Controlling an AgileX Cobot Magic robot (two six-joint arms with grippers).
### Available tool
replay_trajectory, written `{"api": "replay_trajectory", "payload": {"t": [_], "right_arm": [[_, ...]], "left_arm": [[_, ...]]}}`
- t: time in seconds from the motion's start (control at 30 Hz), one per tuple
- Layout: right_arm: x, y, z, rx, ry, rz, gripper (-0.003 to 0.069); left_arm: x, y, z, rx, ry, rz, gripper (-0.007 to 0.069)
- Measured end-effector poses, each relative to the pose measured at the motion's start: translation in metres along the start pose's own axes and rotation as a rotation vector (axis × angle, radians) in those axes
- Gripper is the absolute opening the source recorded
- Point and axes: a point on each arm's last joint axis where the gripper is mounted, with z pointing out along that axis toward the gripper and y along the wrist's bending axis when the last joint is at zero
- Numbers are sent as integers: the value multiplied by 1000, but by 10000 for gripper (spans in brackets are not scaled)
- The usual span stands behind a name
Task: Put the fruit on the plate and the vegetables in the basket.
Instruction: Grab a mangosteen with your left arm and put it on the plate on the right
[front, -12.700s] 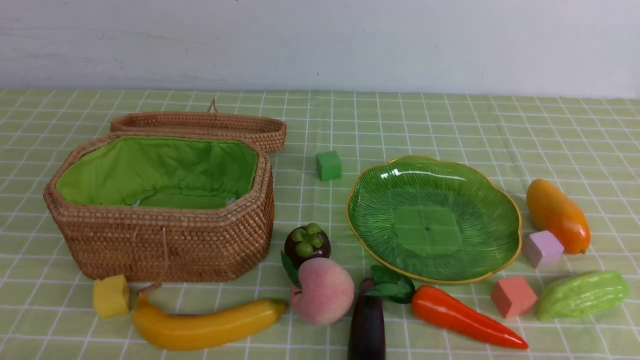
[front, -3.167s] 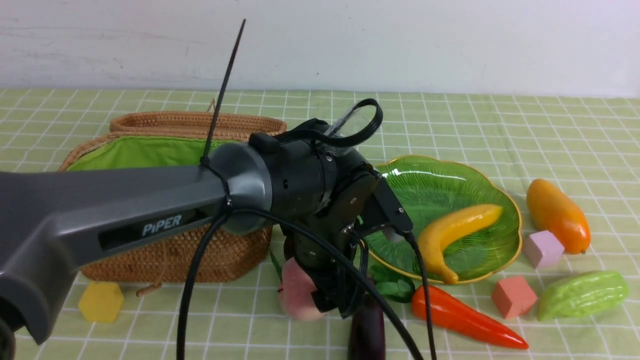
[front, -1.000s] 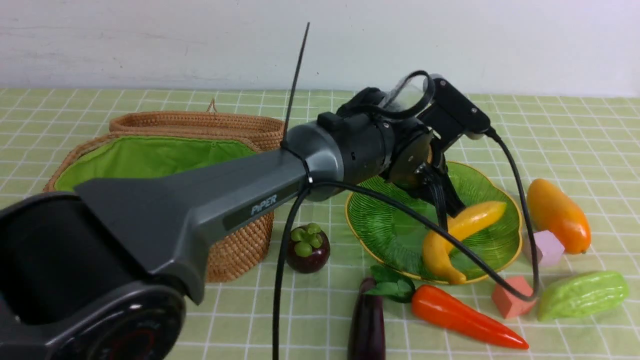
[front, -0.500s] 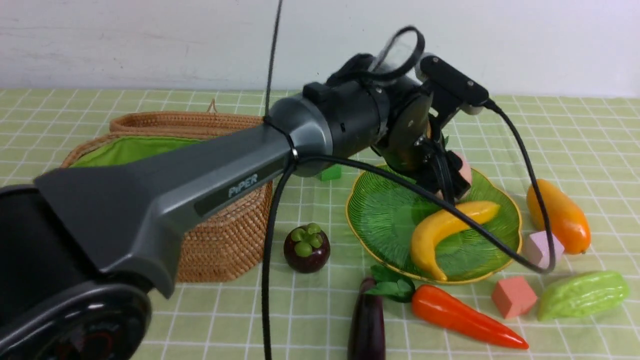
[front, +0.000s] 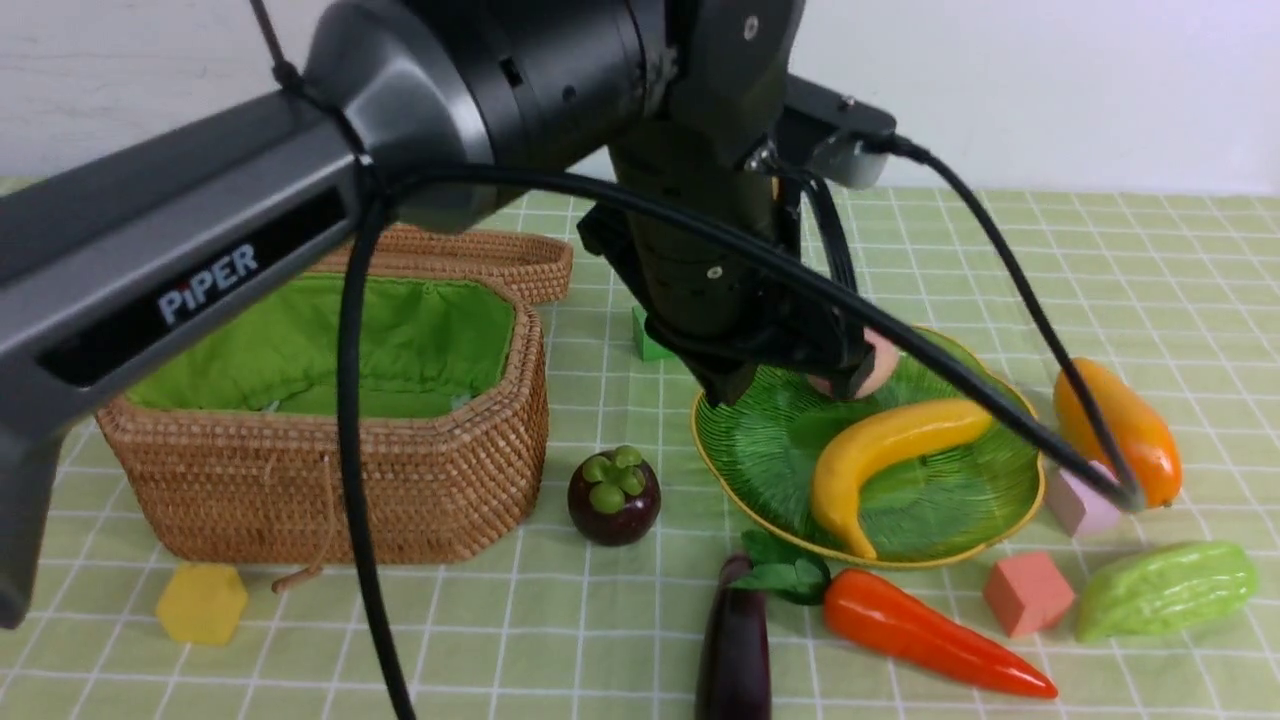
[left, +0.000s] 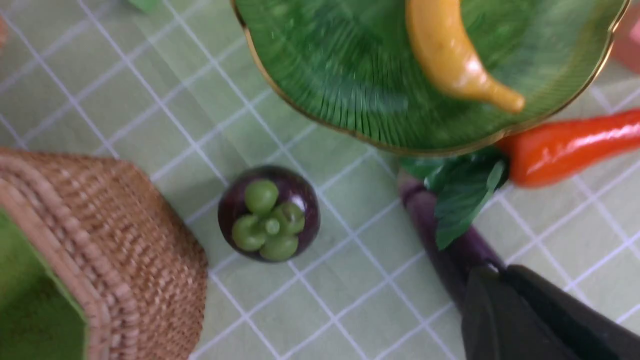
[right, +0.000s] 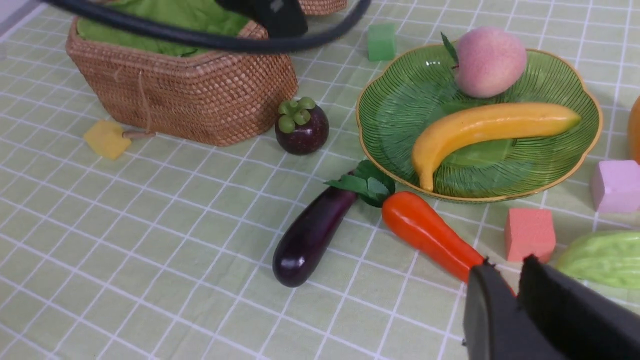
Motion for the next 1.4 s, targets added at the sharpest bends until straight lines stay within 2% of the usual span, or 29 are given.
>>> {"api": "replay_trajectory", "payload": {"t": [0.1,0.2,0.3,0.33,0.37,0.4,0.43,0.53,0.6,0.87,1.1,1.4], "right_arm": [[0,0,0,0,1,-3,95],[0,0,0,0,2,-3,97],[1,0,0,-4,16,-3,98],[1,0,0,-5,18,-3,98],[2,0,0,-6,22,-3,98],[2,0,0,-6,22,-3,98],[3,1,0,-9,31,-3,98],[3,1,0,-11,39,-4,98],[3,1,0,-11,40,-5,98],[3,1,0,-11,40,-5,102],[3,1,0,-11,40,-9,102],[3,1,0,-11,39,-28,104]], "left_arm": [[6,1,30,-38,80,30,-8],[7,4,49,-80,122,87,36],[10,8,82,-152,189,171,211],[10,9,86,-160,199,184,235],[11,11,94,-193,212,203,330],[11,11,95,-193,212,204,330],[11,14,103,-227,218,226,439],[10,17,113,-265,219,253,591],[10,17,118,-272,216,262,643],[11,19,133,-267,221,292,667],[18,32,163,-269,283,277,640],[19,32,167,-271,291,280,569]]}}
